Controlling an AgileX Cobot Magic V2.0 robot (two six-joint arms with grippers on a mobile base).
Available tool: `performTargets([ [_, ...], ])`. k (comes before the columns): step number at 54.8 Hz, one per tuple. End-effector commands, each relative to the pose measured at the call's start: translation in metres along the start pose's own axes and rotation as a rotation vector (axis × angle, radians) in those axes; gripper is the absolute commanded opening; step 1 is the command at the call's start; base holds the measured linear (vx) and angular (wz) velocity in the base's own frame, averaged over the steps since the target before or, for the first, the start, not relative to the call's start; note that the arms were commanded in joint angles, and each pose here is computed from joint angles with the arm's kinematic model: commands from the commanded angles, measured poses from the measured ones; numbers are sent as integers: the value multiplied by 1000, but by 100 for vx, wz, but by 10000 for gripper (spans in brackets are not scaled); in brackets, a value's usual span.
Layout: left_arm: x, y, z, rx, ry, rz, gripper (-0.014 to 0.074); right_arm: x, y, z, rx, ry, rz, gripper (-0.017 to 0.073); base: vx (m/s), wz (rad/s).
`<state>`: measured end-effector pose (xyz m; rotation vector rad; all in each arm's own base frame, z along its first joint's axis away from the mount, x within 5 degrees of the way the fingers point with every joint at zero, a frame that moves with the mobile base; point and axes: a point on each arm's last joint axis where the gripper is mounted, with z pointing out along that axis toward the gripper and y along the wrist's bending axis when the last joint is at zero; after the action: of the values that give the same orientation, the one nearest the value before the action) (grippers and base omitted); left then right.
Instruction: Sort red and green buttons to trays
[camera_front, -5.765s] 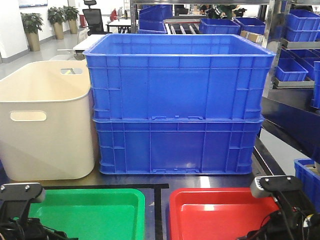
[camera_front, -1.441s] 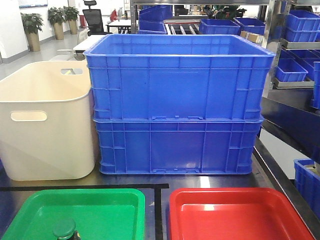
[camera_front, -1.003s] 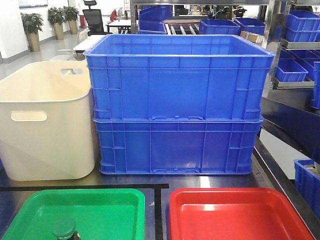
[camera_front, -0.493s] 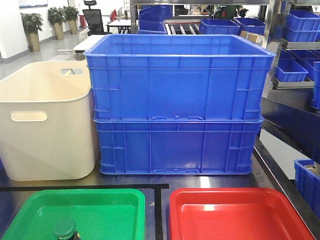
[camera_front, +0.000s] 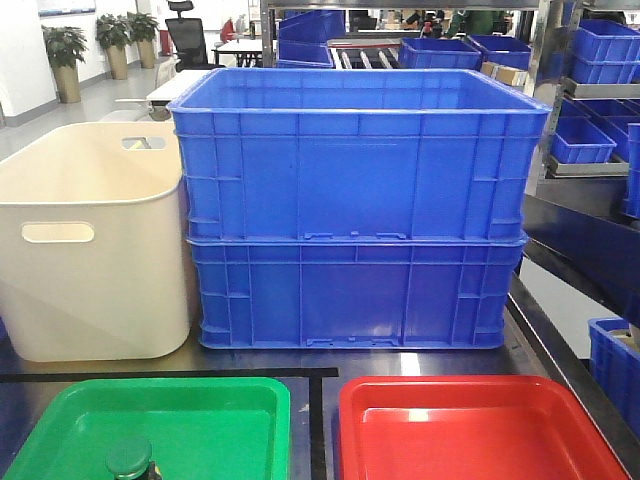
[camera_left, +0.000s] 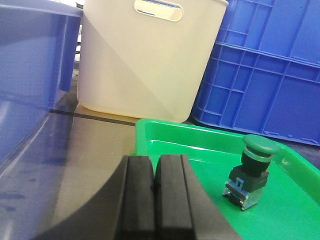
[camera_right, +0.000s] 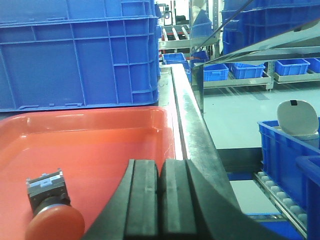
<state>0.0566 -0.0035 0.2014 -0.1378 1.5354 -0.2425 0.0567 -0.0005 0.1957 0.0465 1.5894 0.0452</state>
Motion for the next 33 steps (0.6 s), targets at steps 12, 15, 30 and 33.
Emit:
performTargets([
  [12, -14, -4, -2, 28, -105, -11, -6, -2, 1, 0, -10, -68, -15, -12, 0, 0],
  [15, -14, -4, -2, 28, -105, -11, -6, -2, 1, 0, -10, -68, -15, -12, 0, 0],
  [30, -14, -4, -2, 28, -105, -11, -6, -2, 1, 0, -10, -68, -15, -12, 0, 0],
  [33, -14, -4, -2, 28, -105, -11, -6, -2, 1, 0, -10, -68, -15, -12, 0, 0],
])
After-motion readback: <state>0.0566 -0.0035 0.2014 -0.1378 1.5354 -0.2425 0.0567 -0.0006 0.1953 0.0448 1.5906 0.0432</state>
